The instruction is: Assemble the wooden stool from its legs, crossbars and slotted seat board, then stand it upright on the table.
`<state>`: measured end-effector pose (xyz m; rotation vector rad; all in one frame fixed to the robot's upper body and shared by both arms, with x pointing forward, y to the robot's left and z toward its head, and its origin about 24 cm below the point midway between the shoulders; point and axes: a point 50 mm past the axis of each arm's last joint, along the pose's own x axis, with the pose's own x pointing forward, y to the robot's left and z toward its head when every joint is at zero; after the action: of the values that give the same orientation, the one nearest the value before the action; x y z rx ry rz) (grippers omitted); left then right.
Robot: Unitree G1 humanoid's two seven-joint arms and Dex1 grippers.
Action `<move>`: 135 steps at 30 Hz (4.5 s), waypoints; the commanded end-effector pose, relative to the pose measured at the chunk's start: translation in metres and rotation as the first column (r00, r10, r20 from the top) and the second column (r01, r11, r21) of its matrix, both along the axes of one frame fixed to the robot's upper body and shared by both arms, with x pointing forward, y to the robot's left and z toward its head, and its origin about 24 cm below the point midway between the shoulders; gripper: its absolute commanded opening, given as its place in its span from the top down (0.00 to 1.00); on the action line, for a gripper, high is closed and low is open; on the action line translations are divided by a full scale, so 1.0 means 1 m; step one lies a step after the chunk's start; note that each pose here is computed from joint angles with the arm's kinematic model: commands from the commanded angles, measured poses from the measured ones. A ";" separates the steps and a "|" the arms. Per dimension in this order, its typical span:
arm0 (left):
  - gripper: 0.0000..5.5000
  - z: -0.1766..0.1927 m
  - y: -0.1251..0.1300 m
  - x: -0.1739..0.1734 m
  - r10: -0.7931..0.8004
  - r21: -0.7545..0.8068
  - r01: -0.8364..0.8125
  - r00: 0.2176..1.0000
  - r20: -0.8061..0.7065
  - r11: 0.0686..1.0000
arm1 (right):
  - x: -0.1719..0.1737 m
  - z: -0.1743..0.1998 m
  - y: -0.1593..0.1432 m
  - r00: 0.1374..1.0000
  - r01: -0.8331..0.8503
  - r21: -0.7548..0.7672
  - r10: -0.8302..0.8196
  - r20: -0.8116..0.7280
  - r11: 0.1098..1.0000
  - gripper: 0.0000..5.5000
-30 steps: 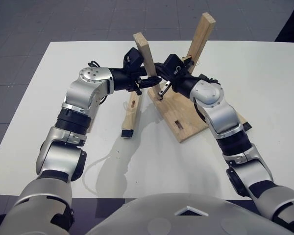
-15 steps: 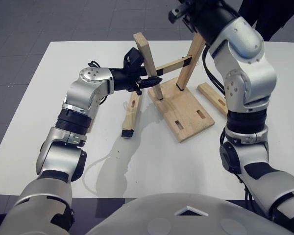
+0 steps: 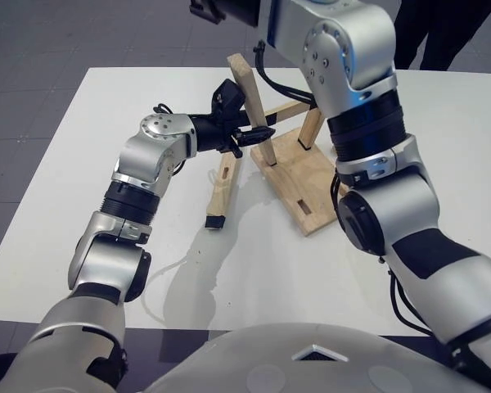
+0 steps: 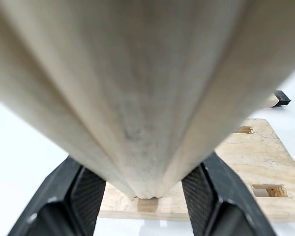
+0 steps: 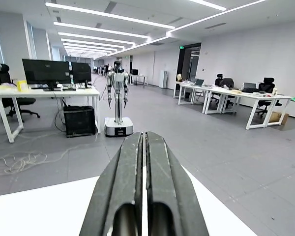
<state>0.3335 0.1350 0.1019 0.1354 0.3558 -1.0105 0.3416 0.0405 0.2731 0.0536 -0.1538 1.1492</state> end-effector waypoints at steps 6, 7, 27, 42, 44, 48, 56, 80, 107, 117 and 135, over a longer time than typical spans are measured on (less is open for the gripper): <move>0.63 -0.123 0.036 -0.058 0.221 0.393 -0.040 0.877 -0.426 0.918 | 0.006 -0.016 -0.009 0.998 0.033 -0.058 -0.029 0.062 0.998 0.98; 0.63 -0.122 0.036 -0.057 0.220 0.393 -0.041 0.878 -0.425 0.919 | 0.004 -0.015 -0.009 0.997 0.029 -0.050 -0.026 0.068 0.998 0.98; 0.63 -0.126 0.032 -0.063 0.220 0.372 -0.046 0.871 -0.439 0.927 | 0.016 -0.115 -0.028 0.995 0.051 -0.299 -0.075 -0.070 0.953 0.98; 0.63 -0.129 0.037 -0.066 0.221 0.383 -0.042 0.872 -0.436 0.923 | -0.015 0.051 -0.035 0.986 -0.045 0.262 0.001 0.167 0.964 0.98; 0.63 -0.127 0.035 -0.063 0.219 0.375 -0.050 0.879 -0.425 0.926 | -0.009 0.046 -0.047 0.987 0.011 0.254 -0.051 0.151 0.967 0.98; 0.63 -0.119 0.030 -0.058 0.205 0.326 -0.076 0.902 -0.381 0.942 | -0.006 0.037 -0.076 0.983 0.099 0.238 -0.132 0.128 0.966 0.98; 0.45 -0.100 0.018 -0.045 0.113 0.160 -0.081 0.972 -0.205 0.984 | 0.000 0.023 -0.103 0.971 0.207 0.184 -0.225 0.083 0.961 0.98; 0.31 -0.018 0.044 -0.118 0.383 0.127 -0.386 0.922 0.053 0.914 | -0.034 -0.096 -0.289 0.677 0.695 -0.222 -0.726 -0.116 0.684 0.98; 0.44 -0.067 -0.028 -0.088 0.452 0.210 -0.445 0.892 0.018 0.870 | -0.072 -0.236 -0.253 0.913 0.094 -0.660 -0.329 -0.241 0.745 0.98; 0.44 -0.060 -0.023 -0.045 0.483 0.222 -0.485 0.873 0.067 0.846 | -0.059 -0.237 -0.223 0.912 0.104 -0.595 -0.315 -0.263 0.797 0.98; 0.44 -0.020 0.051 -0.056 0.593 0.142 -0.648 0.749 0.296 0.748 | -0.038 -0.173 -0.223 0.882 0.348 -0.455 -0.451 -0.138 0.820 0.98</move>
<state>0.2862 0.1754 0.0597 0.2976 0.3642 -0.2853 0.3097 -0.1737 0.0783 -0.2260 0.3420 0.7627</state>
